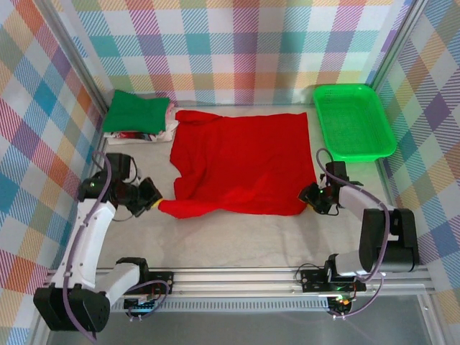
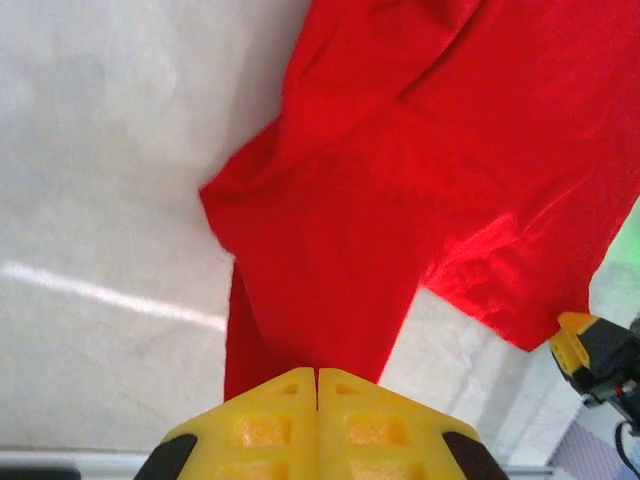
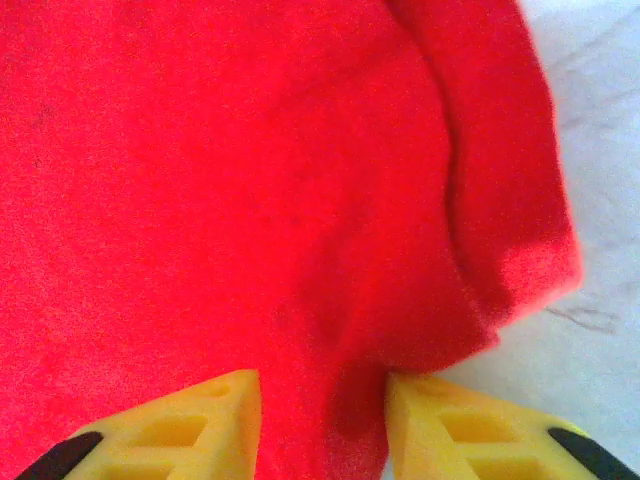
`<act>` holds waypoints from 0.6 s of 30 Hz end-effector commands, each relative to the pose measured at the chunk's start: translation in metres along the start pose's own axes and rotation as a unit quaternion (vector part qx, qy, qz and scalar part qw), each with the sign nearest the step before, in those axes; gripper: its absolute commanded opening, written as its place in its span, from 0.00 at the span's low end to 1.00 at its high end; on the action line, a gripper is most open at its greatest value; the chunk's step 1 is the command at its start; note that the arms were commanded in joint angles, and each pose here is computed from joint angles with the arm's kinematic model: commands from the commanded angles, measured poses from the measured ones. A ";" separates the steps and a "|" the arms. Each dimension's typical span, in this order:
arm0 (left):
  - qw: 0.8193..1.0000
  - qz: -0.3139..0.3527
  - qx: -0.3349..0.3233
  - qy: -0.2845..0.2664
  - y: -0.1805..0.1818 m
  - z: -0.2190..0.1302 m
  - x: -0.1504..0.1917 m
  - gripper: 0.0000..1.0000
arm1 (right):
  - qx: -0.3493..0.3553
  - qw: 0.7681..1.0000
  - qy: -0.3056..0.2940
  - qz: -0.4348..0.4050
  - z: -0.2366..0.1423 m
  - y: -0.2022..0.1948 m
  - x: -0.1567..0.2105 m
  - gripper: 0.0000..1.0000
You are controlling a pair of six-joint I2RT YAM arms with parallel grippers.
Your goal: Fold and stack the t-shirts
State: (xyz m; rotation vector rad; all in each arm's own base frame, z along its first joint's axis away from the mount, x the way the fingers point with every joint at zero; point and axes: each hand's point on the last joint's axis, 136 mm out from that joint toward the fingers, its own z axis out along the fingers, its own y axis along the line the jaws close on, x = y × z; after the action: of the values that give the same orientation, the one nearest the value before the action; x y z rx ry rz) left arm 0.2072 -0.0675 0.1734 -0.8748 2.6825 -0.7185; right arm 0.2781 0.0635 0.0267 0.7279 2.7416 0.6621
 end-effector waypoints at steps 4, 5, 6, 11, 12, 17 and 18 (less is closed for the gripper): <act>0.998 -0.060 0.013 0.007 0.014 0.003 0.019 0.00 | -0.015 0.999 0.010 -0.028 -0.008 0.017 0.001 0.02; 0.998 -0.056 0.016 -0.001 0.012 0.001 0.015 0.00 | -0.006 0.999 0.007 -0.033 -0.016 0.017 0.002 0.00; 0.998 -0.054 0.018 -0.007 0.009 -0.001 0.012 0.00 | 0.007 0.999 0.004 -0.032 -0.025 0.016 0.002 0.00; 0.998 -0.035 0.008 -0.053 0.001 -0.024 -0.018 0.00 | 0.073 0.996 0.022 -0.039 -0.079 0.013 0.013 0.00; 0.998 -0.031 0.007 -0.062 -0.001 -0.031 -0.026 0.00 | 0.079 0.996 0.026 -0.042 -0.088 0.015 0.015 0.00; 0.993 0.013 0.006 -0.115 -0.024 -0.069 -0.068 0.00 | 0.126 0.989 0.033 -0.076 -0.132 0.024 0.011 0.00; 0.993 0.014 0.008 -0.120 -0.027 -0.073 -0.075 0.00 | 0.133 0.987 0.032 -0.082 -0.137 0.025 0.009 0.00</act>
State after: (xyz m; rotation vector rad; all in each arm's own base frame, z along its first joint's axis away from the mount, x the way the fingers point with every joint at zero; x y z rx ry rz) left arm 0.2486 -0.0235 0.2426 -0.9308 2.4569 -0.6461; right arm 0.2713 0.0493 0.1548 0.5662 2.7829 0.4486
